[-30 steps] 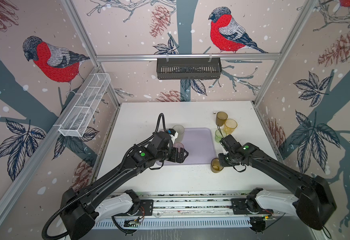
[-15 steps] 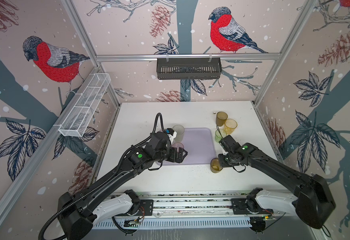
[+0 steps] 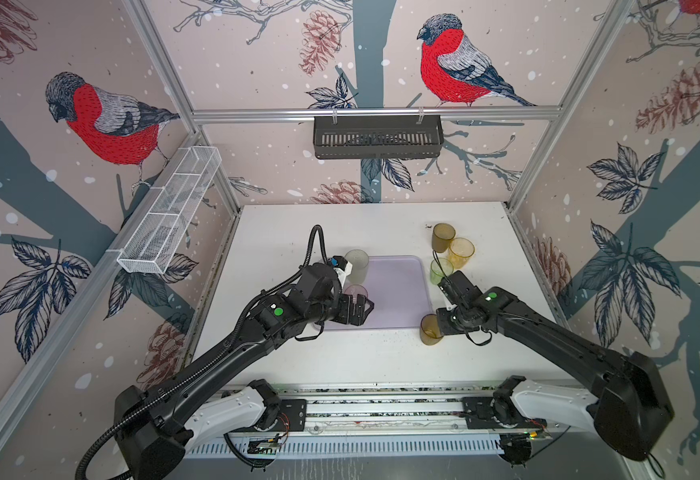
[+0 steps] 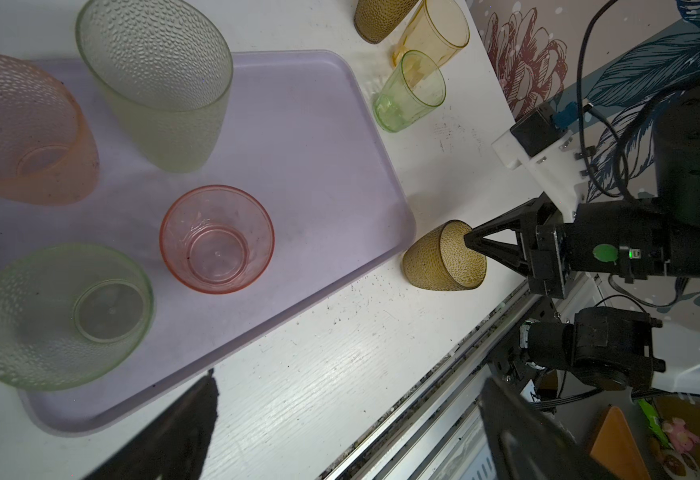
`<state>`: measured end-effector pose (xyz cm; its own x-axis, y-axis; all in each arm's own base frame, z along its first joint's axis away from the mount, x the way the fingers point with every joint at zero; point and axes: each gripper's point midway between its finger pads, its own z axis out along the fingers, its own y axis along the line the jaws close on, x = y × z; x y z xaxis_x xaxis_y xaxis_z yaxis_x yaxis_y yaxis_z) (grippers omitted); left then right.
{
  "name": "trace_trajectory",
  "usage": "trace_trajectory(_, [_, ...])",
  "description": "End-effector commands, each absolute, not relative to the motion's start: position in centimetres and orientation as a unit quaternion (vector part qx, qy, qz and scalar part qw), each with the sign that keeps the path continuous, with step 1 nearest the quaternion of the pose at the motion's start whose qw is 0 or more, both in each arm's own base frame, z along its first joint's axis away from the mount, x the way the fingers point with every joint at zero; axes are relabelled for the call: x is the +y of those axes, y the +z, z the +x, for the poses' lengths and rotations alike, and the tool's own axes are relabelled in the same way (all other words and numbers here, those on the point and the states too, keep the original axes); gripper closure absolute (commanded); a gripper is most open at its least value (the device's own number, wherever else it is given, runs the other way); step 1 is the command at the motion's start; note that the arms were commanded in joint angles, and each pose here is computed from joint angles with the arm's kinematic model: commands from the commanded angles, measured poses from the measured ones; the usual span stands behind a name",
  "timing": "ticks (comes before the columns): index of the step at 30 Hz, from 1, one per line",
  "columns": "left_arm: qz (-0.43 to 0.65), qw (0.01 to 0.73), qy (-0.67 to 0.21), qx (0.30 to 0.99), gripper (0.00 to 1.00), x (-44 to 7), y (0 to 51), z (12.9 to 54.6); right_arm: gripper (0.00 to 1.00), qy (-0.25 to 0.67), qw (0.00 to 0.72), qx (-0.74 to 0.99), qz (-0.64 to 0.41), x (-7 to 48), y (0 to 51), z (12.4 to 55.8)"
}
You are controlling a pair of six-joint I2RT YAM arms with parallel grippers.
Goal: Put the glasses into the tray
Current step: 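Lift the dark amber cup with the right gripper toward the tray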
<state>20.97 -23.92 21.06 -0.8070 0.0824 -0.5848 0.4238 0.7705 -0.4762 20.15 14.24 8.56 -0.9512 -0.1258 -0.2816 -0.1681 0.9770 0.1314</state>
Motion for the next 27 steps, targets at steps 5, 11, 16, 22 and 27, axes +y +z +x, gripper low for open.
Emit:
trace_trajectory(5, [0.132, 0.290, -0.311, 0.895, 0.02, -23.9, 21.7, 21.4, 0.96, 0.071, 0.149, 0.984, -0.073, 13.8, 9.4, 20.2])
trace_trajectory(11, [0.129, 0.291, -0.312, 0.895, 0.02, -23.9, 21.8, 21.4, 0.97, 0.074, 0.160, 0.981, -0.075, 14.1, 10.7, 20.5])
trace_trajectory(16, [0.125, 0.290, -0.314, 0.896, 0.02, -23.8, 21.7, 21.3, 0.97, 0.074, 0.170, 0.980, -0.077, 14.2, 11.8, 20.8])
trace_trajectory(22, [0.117, 0.289, -0.317, 0.896, 0.02, -23.8, 21.6, 21.3, 0.98, 0.076, 0.175, 0.978, -0.083, 14.6, 12.7, 21.3])
trace_trajectory(27, [0.110, 0.292, -0.317, 0.896, 0.02, -23.6, 21.5, 21.3, 0.98, 0.078, 0.183, 0.976, -0.089, 15.1, 13.8, 21.9])
